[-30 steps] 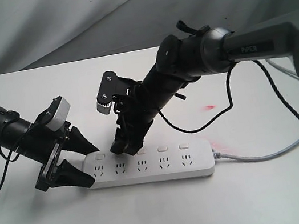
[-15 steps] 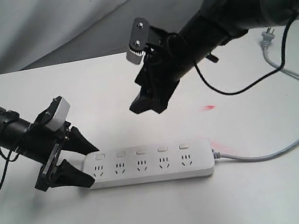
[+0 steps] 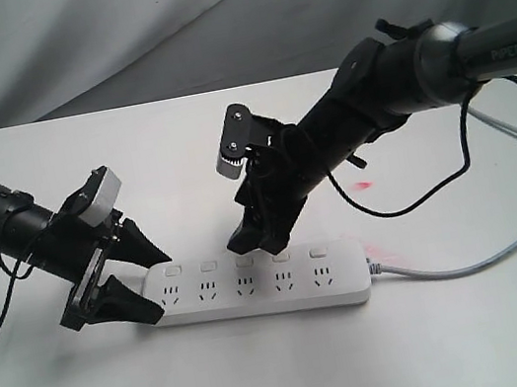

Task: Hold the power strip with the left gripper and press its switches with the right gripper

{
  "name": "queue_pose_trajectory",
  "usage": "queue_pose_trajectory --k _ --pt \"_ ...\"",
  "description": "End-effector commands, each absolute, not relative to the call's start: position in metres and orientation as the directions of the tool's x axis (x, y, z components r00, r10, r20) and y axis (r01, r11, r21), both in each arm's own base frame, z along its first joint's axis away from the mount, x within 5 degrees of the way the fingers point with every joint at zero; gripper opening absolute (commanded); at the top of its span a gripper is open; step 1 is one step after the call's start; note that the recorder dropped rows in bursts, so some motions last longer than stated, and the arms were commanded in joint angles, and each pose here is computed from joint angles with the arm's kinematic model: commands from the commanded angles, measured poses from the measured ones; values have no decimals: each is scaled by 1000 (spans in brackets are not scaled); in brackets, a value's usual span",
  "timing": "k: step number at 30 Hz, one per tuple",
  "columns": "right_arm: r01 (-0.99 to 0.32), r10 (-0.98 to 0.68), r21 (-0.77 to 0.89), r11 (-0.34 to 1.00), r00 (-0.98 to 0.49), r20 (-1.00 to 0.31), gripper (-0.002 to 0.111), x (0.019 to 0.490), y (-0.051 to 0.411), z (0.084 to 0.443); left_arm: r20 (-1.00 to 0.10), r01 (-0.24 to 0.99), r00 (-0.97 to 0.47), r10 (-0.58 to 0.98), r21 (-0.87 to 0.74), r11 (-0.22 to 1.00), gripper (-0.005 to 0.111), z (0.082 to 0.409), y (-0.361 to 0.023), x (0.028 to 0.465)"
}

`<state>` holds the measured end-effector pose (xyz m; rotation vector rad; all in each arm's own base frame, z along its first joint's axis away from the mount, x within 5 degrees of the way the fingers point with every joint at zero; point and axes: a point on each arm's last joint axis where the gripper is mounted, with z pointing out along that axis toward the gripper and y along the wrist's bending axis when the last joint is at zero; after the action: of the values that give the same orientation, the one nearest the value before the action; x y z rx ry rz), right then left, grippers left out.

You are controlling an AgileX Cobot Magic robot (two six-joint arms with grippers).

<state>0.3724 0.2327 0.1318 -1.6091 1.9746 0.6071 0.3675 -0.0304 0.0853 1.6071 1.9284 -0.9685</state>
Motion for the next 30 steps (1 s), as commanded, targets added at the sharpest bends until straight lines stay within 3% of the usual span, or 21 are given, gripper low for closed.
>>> queue_pose_trajectory --k 1,30 --pt "-984 -756 20 178 -150 -637 67 369 235 130 -690 972 -214 692 -220 82 49 76 -27 367" --pt "-988 -843 16 155 -141 -520 67 366 234 88 -690 972 -214 692 -220 82 49 76 -27 367"
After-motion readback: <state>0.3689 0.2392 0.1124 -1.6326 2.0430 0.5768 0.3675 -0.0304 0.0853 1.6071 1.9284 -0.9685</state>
